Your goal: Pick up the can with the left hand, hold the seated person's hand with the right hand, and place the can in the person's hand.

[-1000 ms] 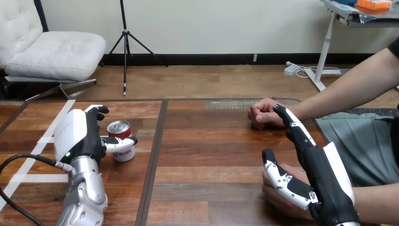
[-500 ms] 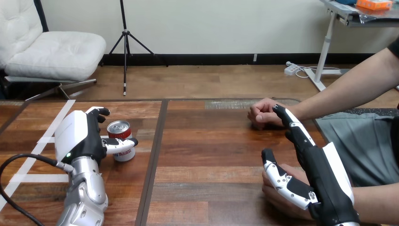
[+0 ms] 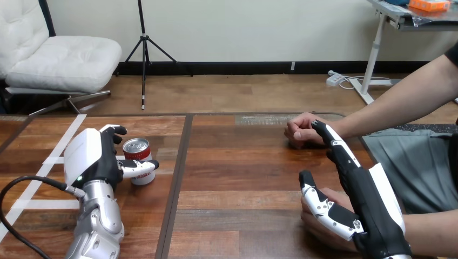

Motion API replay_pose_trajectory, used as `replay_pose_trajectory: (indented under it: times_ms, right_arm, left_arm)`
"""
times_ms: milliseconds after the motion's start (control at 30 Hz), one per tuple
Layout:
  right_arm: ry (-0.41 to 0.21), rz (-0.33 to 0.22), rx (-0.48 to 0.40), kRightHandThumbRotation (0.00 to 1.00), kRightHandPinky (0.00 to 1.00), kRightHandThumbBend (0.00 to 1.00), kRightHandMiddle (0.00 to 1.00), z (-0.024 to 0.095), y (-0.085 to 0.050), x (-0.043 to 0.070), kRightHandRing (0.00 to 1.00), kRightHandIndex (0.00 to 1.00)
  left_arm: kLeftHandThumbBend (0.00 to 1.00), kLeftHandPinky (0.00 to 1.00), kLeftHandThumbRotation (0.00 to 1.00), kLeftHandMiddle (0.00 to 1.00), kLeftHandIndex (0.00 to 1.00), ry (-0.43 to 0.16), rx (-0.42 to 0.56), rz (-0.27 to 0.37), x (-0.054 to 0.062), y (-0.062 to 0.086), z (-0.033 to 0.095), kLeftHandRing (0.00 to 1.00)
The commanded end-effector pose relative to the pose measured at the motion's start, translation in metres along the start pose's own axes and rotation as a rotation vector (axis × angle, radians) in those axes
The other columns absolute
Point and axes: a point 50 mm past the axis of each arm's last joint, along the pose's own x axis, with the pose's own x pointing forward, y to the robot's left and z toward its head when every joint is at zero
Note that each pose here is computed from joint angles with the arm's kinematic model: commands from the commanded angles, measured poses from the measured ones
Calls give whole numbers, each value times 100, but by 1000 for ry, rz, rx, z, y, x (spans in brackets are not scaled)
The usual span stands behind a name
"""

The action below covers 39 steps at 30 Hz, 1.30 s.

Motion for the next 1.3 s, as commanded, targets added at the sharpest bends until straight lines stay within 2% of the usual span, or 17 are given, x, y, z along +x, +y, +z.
replay_pose_trajectory:
  times_ms: [0, 1267]
  right_arm:
    - [-93, -19, 1, 13, 100, 15, 97, 16, -3, 9, 99, 94]
    - [-90, -24, -3, 14, 99, 16, 97, 17, -4, 8, 99, 94]
  left_arm:
    - [88, 56, 18, 74, 74, -90, -11, 57, 15, 15, 28, 68]
    - [88, 58, 20, 76, 76, -77, -42, 29, 19, 4, 35, 70]
